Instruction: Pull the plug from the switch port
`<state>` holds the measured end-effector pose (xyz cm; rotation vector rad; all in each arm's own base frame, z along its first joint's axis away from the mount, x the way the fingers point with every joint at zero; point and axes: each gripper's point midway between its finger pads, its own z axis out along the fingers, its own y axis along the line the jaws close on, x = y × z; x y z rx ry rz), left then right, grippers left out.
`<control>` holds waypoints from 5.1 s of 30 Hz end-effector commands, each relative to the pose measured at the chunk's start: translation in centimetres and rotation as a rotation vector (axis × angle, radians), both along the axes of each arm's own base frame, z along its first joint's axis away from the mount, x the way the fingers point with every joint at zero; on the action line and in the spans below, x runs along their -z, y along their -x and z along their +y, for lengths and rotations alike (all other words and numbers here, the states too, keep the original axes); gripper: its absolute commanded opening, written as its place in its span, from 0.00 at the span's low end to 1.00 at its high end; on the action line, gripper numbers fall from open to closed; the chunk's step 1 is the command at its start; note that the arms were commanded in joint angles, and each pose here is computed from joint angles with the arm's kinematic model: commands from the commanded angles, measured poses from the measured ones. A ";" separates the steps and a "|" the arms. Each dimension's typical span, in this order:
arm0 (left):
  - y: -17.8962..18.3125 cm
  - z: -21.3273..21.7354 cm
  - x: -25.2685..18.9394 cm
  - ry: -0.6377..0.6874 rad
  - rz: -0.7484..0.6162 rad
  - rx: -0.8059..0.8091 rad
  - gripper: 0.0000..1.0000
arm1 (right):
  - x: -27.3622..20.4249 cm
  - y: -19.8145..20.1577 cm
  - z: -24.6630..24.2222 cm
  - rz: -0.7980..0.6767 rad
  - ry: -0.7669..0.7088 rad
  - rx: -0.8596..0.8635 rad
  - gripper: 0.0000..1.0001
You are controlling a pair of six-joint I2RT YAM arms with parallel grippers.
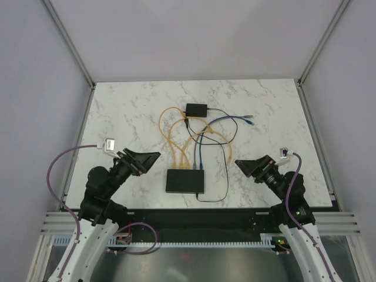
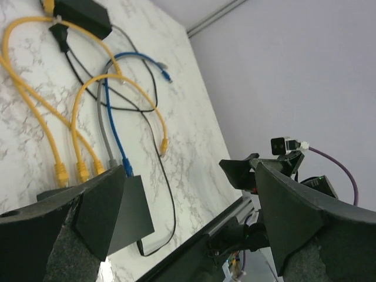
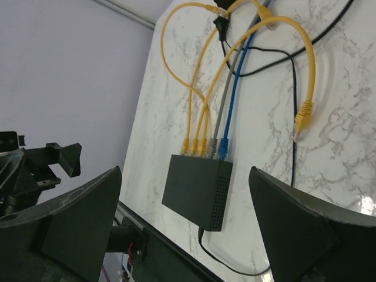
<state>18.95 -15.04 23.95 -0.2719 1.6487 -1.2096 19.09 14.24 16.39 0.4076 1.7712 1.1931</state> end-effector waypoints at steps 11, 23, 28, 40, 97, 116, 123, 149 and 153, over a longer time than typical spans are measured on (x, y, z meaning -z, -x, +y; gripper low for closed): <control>-0.3 -2.2 2.7 -0.109 0.265 0.138 1.00 | 8.3 4.0 1.2 0.353 0.234 -0.244 0.98; -1.5 -5.7 6.8 -0.274 0.351 0.288 0.81 | 7.7 3.8 2.6 0.395 0.264 -0.335 0.87; -1.2 -8.6 7.9 -0.371 0.362 0.367 0.76 | 7.1 3.6 5.3 0.367 0.247 -0.378 0.78; -1.3 -12.9 12.7 -0.497 0.468 0.647 0.28 | 6.9 6.2 13.6 0.289 0.447 -0.449 0.68; 3.7 -15.6 22.6 -0.630 0.735 0.671 0.03 | 14.1 6.9 16.8 0.306 0.470 -0.327 0.31; 4.2 -14.4 25.4 -0.636 0.851 0.582 0.02 | 15.5 7.8 15.4 0.336 0.462 -0.331 0.02; 4.2 -14.1 27.0 -0.631 0.874 0.548 0.02 | 16.3 8.5 15.2 0.360 0.444 -0.335 0.00; 5.2 -13.1 30.8 -0.669 0.939 0.552 0.02 | 18.8 10.3 14.0 0.411 0.542 -0.304 0.00; 5.2 -13.1 31.0 -0.674 0.941 0.556 0.02 | 18.5 10.6 15.0 0.411 0.513 -0.324 0.00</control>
